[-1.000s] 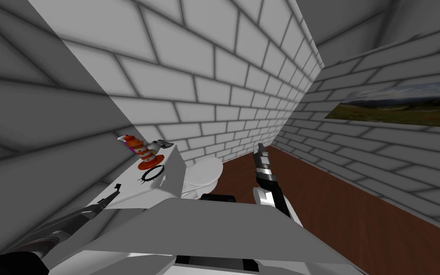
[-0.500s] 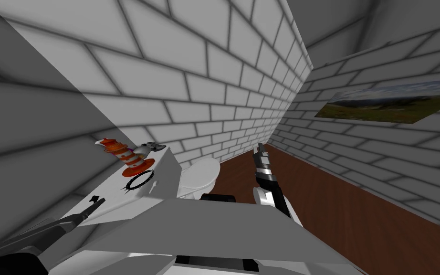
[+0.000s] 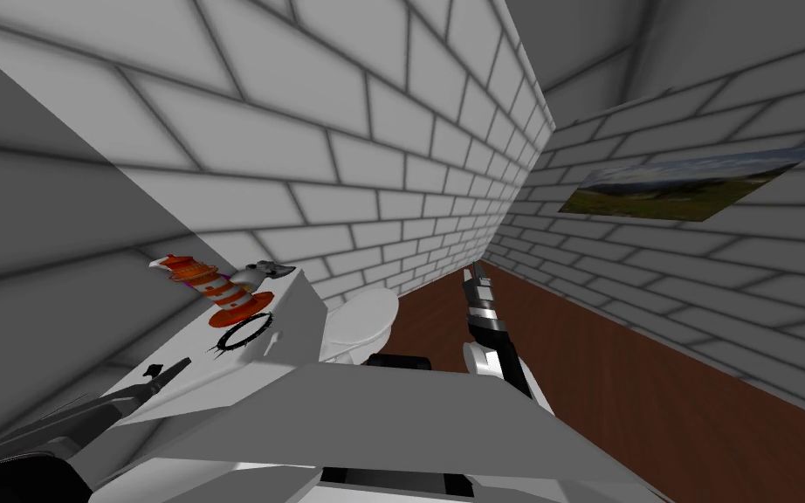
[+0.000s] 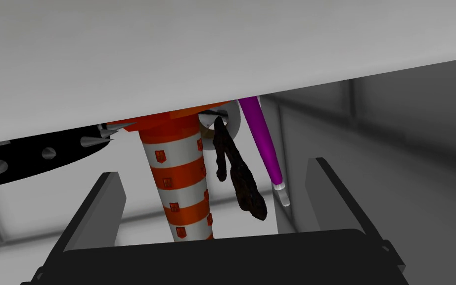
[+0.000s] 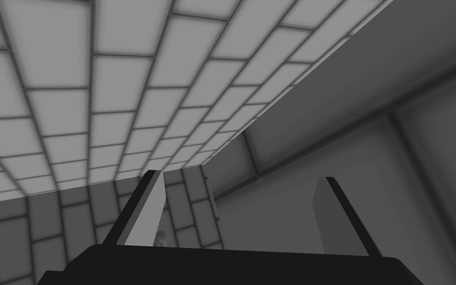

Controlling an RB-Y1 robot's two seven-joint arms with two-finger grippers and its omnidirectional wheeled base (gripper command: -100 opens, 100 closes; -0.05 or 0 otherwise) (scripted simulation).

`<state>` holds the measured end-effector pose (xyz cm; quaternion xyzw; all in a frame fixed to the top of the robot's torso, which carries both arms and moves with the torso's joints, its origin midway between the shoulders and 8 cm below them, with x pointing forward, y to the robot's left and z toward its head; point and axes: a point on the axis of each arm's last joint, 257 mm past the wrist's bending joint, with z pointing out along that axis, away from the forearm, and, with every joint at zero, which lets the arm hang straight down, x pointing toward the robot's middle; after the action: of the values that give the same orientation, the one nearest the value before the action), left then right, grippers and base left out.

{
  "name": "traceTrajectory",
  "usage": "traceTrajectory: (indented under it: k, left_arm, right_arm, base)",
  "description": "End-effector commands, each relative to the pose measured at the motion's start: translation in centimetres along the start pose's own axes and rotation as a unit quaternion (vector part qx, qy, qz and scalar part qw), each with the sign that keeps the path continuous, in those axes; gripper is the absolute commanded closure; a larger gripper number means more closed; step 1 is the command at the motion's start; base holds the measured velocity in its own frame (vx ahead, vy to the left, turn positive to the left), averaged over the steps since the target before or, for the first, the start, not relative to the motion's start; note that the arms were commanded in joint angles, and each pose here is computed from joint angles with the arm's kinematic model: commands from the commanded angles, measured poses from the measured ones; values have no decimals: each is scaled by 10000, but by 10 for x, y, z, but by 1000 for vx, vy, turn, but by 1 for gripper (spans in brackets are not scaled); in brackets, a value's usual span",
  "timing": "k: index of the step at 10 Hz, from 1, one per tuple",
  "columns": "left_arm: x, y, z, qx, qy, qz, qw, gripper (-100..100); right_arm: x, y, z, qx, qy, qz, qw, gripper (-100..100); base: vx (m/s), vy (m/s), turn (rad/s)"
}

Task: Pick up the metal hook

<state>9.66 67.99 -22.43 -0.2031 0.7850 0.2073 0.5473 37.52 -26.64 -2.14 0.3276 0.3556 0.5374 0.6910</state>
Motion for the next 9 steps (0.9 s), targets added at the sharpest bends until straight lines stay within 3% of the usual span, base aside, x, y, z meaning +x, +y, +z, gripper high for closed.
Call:
traceTrajectory:
  k: [1, 2, 3, 5, 6, 8, 9]
  left_arm:
    - [5, 15, 0, -106, 53, -20, 9999, -100]
    - [9, 20, -1, -153, 88, -22, 9998, -100]
    - [-5, 18, 14, -49, -47, -11, 10000, -100]
    - [10, 38, 8, -258, 104, -27, 9996, -100]
    - [-4, 36, 24, -164, -27, -22, 9999, -100]
    - [11, 56, 17, -368, 118, -43, 9992, -100]
    - [-3, 55, 32, -293, -2, -47, 9996, -100]
  right_arm:
    - [0, 0, 0, 0, 0, 0, 10000, 0]
    - [0, 0, 0, 1, 0, -1, 10000, 0]
    - [0, 0, 0, 1, 0, -1, 10000, 0]
    - [0, 0, 0, 1, 0, -1, 10000, 0]
    - [0, 0, 0, 1, 0, -1, 10000, 0]
    - [0, 0, 0, 1, 0, -1, 10000, 0]
    - [0, 0, 0, 1, 0, -1, 10000, 0]
  base:
    - [-44, -51, -97]
    - [-30, -28, 41]
    - [-59, -64, -155]
    - [-44, -39, -47]
    - [-50, -67, -150]
    - [-40, -45, -42]
    - [-57, -57, -161]
